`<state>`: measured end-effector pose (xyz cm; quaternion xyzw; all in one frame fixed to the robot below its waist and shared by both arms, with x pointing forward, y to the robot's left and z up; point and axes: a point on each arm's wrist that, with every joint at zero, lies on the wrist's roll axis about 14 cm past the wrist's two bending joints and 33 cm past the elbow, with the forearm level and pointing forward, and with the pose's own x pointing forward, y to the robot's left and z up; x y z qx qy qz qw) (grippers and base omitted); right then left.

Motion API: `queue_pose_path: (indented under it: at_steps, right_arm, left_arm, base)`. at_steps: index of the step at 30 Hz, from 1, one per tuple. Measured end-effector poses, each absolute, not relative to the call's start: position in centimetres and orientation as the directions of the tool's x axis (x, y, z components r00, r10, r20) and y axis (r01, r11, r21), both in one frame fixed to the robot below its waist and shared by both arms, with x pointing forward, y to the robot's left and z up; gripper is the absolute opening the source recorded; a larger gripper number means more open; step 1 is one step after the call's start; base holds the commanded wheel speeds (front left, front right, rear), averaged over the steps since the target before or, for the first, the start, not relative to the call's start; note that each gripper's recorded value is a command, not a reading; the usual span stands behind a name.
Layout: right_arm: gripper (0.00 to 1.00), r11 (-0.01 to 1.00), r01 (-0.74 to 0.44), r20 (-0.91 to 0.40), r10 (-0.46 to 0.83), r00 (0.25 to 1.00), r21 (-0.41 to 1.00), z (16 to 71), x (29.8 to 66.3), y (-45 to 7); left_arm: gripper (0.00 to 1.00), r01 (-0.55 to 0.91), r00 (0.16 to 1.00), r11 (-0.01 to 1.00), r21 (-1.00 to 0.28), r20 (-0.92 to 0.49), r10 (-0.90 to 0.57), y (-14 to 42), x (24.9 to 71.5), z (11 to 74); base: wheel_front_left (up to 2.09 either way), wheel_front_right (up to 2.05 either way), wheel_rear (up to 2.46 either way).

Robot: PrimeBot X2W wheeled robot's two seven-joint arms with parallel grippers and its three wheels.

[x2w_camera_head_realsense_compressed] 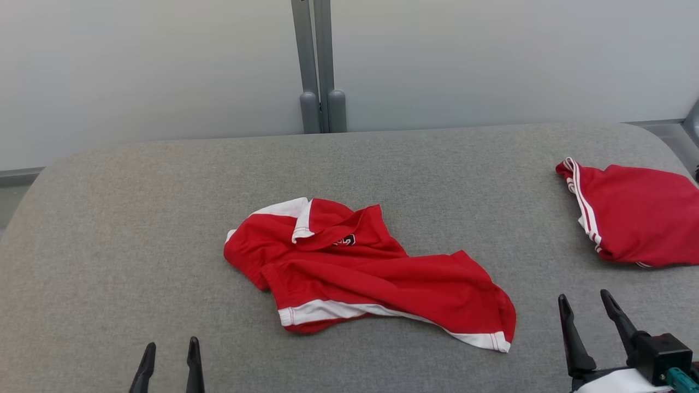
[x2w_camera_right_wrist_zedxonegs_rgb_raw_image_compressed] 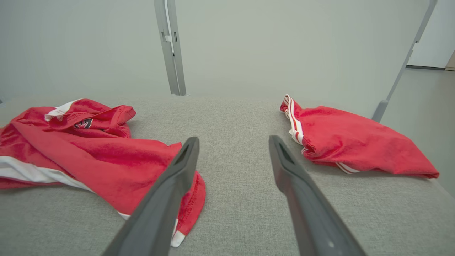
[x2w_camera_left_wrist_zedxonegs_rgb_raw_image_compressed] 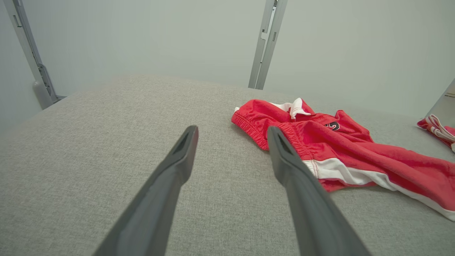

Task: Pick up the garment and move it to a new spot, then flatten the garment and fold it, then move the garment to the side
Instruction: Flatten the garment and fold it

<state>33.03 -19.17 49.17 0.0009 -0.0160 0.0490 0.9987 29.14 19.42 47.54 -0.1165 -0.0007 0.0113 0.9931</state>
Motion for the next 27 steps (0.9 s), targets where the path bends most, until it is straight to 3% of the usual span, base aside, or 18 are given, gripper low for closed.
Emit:
queue_pose_path:
  at_steps: [2,5,8,13,19,27]
  right_arm:
    - [1.0,0.99,-0.136,0.017,0.135,0.991,0.034,48.7,33.2,-18.1]
    - [1.0,0.97,-0.226,-0.126,0.236,0.964,0.088,46.3,33.0,-15.8]
    - [1.0,0.944,-0.32,-0.29,0.33,0.898,0.082,44.3,32.5,-14.5]
    - [1.0,0.922,-0.369,-0.429,0.381,0.819,0.115,42.3,32.5,-13.2]
    - [1.0,0.93,-0.324,-0.536,0.366,0.761,0.175,39.3,32.5,-13.0]
    - [1.0,0.937,-0.278,-0.557,0.349,0.754,0.212,38.1,33.7,-12.7]
  left_arm:
    - [1.0,0.004,1.0,0.967,-0.254,0.002,-0.004,18.4,29.6,47.6]
    - [1.0,0.055,0.998,0.952,-0.302,-0.019,-0.063,16.4,30.6,47.4]
    - [1.0,0.11,0.98,0.942,-0.316,-0.121,-0.155,14.0,31.6,46.1]
    - [1.0,0.149,0.906,0.924,-0.351,-0.326,-0.27,11.5,32.1,42.7]
    - [1.0,0.17,0.861,0.913,-0.371,-0.396,-0.321,10.5,33.4,41.1]
    - [1.0,0.191,0.837,0.899,-0.393,-0.414,-0.358,9.9,35.5,40.5]
  base:
    - [0.0,0.0,0.0]
    - [0.0,0.0,0.0]
    - [0.0,0.0,0.0]
    - [0.0,0.0,0.0]
    - [0.0,0.0,0.0]
    - [0.0,0.0,0.0]
